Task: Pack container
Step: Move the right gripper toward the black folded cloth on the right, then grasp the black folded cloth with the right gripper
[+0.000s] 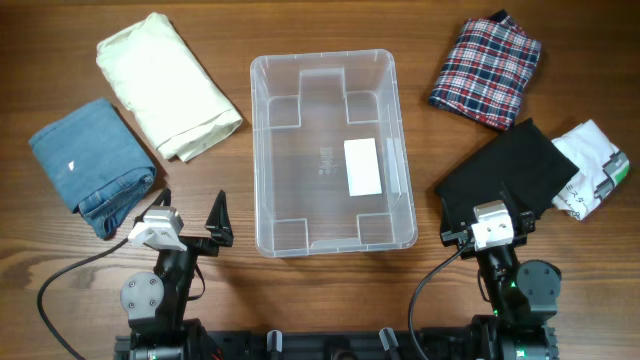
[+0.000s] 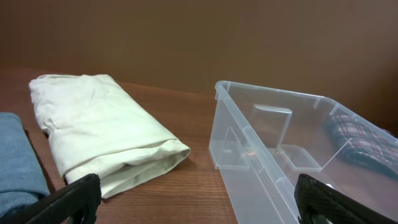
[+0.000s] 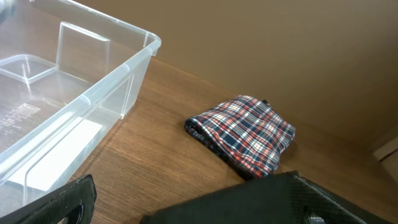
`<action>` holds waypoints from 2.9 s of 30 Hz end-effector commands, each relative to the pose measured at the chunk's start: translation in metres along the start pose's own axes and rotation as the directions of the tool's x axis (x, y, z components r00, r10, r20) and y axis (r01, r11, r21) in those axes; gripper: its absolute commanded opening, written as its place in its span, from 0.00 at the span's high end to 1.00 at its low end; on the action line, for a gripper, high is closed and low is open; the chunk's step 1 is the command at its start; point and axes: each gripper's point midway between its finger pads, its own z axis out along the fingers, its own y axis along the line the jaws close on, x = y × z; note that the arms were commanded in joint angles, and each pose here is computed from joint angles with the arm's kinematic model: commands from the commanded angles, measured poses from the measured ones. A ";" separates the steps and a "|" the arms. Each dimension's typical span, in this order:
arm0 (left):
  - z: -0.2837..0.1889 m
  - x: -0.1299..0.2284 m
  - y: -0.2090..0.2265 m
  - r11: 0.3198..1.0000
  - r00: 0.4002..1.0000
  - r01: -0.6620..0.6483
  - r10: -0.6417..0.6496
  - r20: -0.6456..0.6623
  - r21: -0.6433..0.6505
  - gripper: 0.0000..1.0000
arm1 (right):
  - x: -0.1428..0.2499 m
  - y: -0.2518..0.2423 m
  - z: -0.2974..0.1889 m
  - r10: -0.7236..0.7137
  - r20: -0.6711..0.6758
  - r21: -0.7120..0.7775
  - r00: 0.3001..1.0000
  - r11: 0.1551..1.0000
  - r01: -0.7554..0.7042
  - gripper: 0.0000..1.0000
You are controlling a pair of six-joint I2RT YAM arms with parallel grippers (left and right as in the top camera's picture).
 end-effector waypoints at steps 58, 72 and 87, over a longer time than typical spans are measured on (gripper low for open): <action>-0.006 -0.029 -0.008 0.997 0.996 0.081 -0.081 -0.047 -0.013 0.00 | -0.048 -0.021 -0.014 0.615 0.078 -0.002 0.785 0.787 -0.616 0.00; 0.011 -0.117 -0.019 0.973 0.857 0.132 -0.209 -0.471 -0.191 0.00 | -0.048 -0.077 0.020 0.621 -0.655 0.329 0.431 0.748 -0.577 0.00; 0.010 -0.118 -0.020 0.973 0.860 0.132 -0.208 -0.466 -0.190 0.00 | 0.150 -0.092 -0.003 0.884 -0.464 0.616 0.061 0.371 -0.695 0.00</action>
